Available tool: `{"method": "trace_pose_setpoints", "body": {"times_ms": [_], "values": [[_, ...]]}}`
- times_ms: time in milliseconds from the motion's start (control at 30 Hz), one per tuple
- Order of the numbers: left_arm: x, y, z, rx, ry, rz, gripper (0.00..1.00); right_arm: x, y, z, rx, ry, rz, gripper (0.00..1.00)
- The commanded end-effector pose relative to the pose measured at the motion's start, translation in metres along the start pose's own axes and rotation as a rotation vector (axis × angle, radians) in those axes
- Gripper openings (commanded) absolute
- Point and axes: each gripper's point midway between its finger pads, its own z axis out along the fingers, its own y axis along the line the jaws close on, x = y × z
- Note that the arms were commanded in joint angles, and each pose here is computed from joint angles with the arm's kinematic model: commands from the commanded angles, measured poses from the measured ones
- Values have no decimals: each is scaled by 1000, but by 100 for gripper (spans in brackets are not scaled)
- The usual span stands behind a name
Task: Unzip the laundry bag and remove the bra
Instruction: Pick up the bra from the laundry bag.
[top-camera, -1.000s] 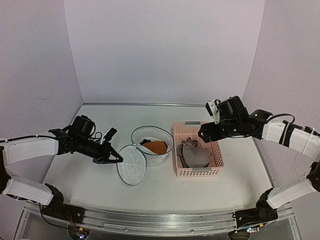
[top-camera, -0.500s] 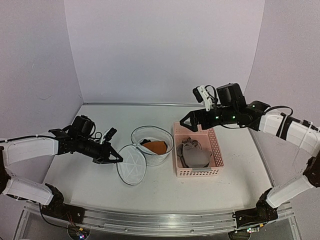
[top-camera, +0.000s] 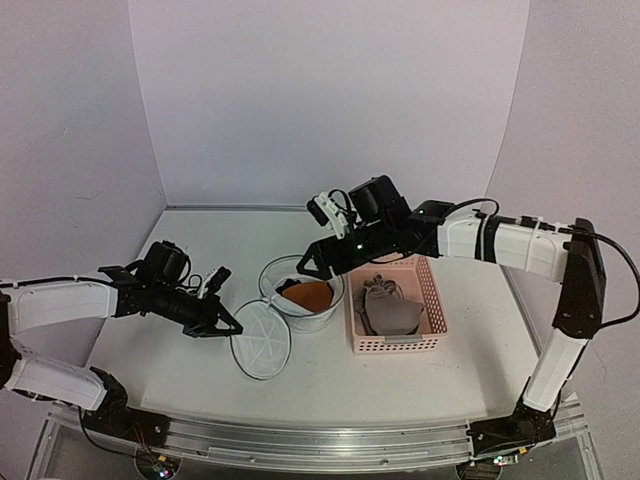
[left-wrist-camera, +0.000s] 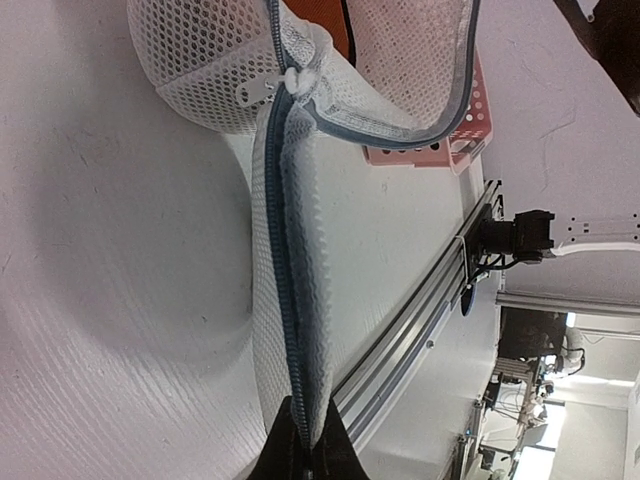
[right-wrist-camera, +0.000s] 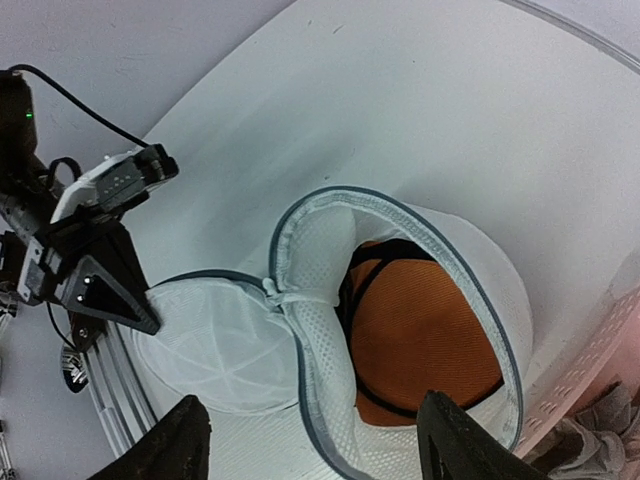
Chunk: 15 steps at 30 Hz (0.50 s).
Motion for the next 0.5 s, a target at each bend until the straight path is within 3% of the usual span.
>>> {"method": "trace_pose_setpoints", "body": {"times_ms": [0,300,467], "values": [[-2,-9,-6,24,-40,22,0,-15,-3,22,48,-7,0,67],[4,-11,-7,34,-30,14,0,5,-28,70,219,84,-55,45],[6,-14,-7,43,-24,18,0,16,-46,86,309,127,-73,41]]}}
